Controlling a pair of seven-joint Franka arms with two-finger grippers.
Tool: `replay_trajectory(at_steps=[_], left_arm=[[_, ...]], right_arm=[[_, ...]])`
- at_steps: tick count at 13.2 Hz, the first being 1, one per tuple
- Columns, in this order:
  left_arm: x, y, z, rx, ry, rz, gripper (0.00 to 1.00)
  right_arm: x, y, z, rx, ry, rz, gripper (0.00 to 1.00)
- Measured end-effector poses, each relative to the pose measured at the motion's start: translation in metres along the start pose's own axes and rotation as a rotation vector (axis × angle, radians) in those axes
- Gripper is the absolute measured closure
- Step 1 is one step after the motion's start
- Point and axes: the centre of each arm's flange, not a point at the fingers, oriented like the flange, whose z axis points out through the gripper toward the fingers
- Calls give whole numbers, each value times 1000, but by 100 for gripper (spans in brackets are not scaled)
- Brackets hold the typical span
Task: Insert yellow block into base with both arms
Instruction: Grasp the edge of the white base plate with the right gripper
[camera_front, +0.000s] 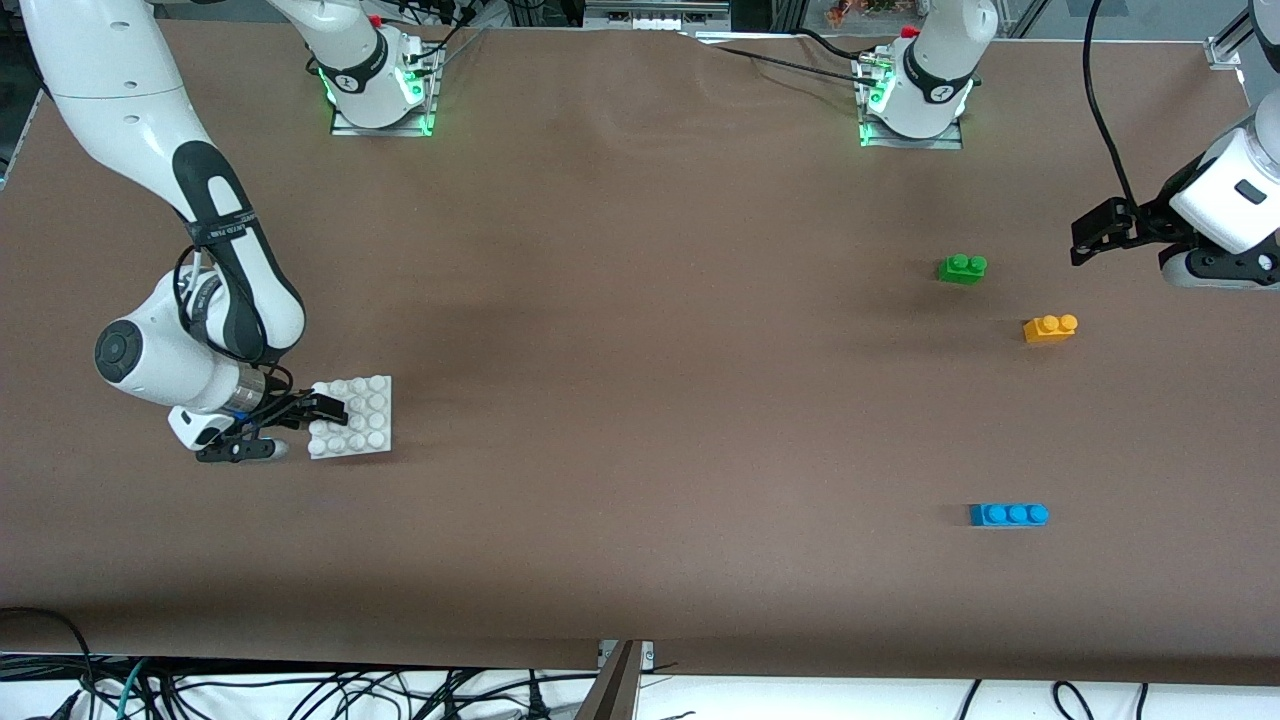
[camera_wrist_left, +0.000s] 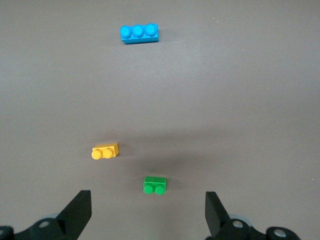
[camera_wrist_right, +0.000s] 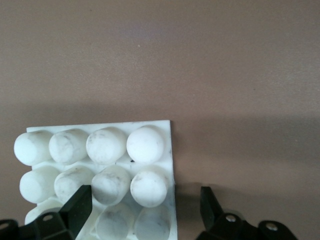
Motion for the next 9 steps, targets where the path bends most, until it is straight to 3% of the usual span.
replay_trajectory(at_steps=[5, 7, 9], left_arm=[[0, 0, 0, 0, -2, 0, 0], [0, 0, 0, 0, -2, 0, 0], [0, 0, 0, 0, -3, 0, 0]], right_arm=[[0, -4, 3, 10, 4, 3, 12], [0, -9, 3, 21, 7, 3, 26], [0, -9, 2, 21, 8, -1, 28]])
